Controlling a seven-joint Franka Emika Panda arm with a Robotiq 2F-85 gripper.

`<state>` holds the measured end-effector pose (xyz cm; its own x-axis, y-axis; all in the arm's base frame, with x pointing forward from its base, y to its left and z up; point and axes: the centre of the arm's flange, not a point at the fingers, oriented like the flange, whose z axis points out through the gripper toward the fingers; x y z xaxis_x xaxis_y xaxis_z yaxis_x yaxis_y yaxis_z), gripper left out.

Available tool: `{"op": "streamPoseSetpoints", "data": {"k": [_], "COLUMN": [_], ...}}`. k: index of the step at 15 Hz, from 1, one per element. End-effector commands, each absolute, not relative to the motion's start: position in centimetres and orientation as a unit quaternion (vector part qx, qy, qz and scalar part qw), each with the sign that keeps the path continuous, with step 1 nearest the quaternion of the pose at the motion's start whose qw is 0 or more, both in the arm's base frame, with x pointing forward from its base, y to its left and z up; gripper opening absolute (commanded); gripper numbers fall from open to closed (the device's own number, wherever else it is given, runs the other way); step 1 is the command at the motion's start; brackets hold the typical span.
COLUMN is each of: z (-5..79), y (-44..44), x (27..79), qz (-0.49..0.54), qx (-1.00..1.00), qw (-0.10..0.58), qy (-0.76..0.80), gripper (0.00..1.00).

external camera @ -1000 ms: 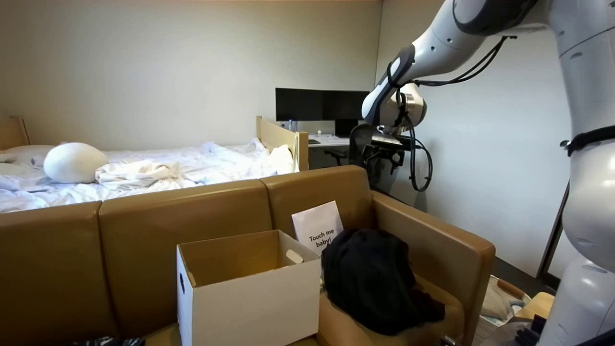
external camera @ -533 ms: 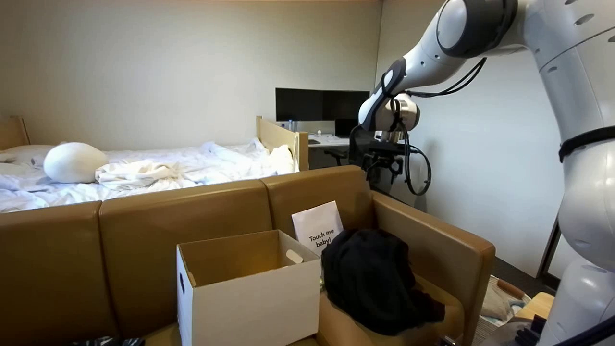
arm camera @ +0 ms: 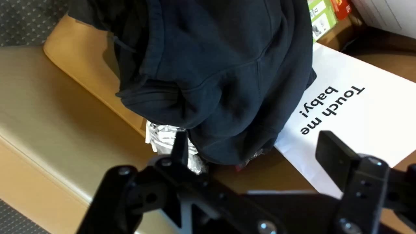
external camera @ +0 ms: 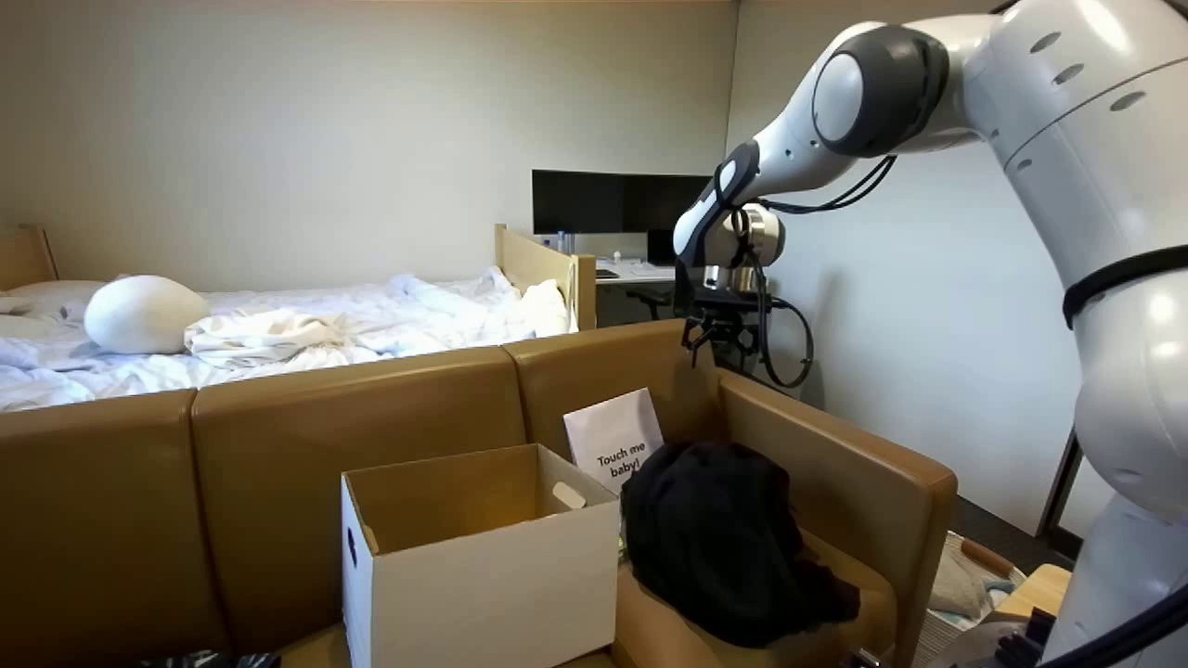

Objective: Put the black jersey inside the box

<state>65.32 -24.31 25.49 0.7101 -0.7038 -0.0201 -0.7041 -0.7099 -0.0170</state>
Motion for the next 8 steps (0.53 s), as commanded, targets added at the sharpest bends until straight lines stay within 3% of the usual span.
{"op": "streamPoseSetpoints", "data": {"k": [1, 8], "z": [21.1, 9.1], "y": [-24.6, -26.5], "x": [70.1, 72.9], "qz": [0.000, 0.040], "qx": [-0.926, -0.928], "qw": [0.000, -0.026], "qy": [0.377, 0.370], "gripper": [1.00, 1.00]}}
